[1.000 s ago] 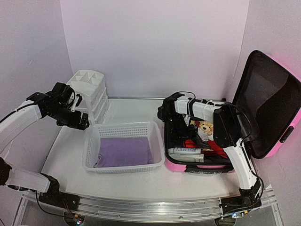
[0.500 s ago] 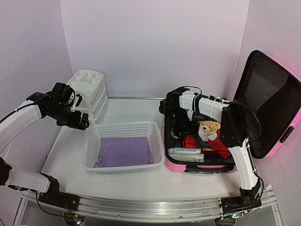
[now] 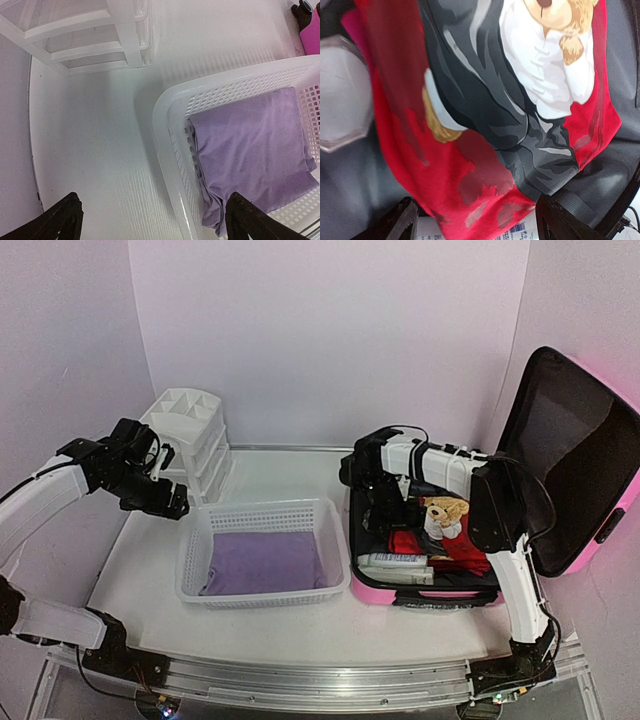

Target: Open, take out, and arrange the luggage

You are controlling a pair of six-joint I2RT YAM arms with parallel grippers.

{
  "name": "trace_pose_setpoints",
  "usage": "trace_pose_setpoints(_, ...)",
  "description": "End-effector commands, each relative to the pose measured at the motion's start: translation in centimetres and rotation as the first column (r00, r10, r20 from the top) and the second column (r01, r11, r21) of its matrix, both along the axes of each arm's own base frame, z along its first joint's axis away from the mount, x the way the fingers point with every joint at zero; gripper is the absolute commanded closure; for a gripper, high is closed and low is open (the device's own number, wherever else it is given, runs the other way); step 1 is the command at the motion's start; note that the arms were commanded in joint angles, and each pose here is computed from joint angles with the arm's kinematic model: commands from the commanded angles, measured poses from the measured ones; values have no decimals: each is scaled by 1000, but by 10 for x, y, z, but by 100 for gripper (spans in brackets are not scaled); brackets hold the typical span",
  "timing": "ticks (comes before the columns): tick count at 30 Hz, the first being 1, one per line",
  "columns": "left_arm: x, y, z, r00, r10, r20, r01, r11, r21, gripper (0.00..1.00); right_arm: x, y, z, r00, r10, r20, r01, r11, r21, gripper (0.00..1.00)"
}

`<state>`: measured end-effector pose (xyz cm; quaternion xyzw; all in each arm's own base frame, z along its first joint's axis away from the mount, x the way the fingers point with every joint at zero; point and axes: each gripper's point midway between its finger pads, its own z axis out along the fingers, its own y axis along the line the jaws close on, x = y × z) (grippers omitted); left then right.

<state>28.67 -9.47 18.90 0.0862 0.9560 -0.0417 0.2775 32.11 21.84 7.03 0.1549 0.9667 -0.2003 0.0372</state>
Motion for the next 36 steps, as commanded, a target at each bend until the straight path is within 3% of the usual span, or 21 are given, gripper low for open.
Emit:
trace_pose_setpoints(1, -1, 1, 9, 999, 10, 37, -9, 1000, -21, 1, -66, -54, 35, 955, -42, -295, -36, 966, -254, 17)
trace_pose_setpoints(20, -4, 1, 7, 999, 10, 32, -10, 1000, -24, 1, -68, -52, 26, 940, -38, -340, -53, 966, -254, 15)
trace_pose_setpoints(36, -7, 1, 5, 1000, 15, 27, -14, 999, -33, 1, -69, -77, 67, 980, -35, -195, -25, 955, -297, 26)
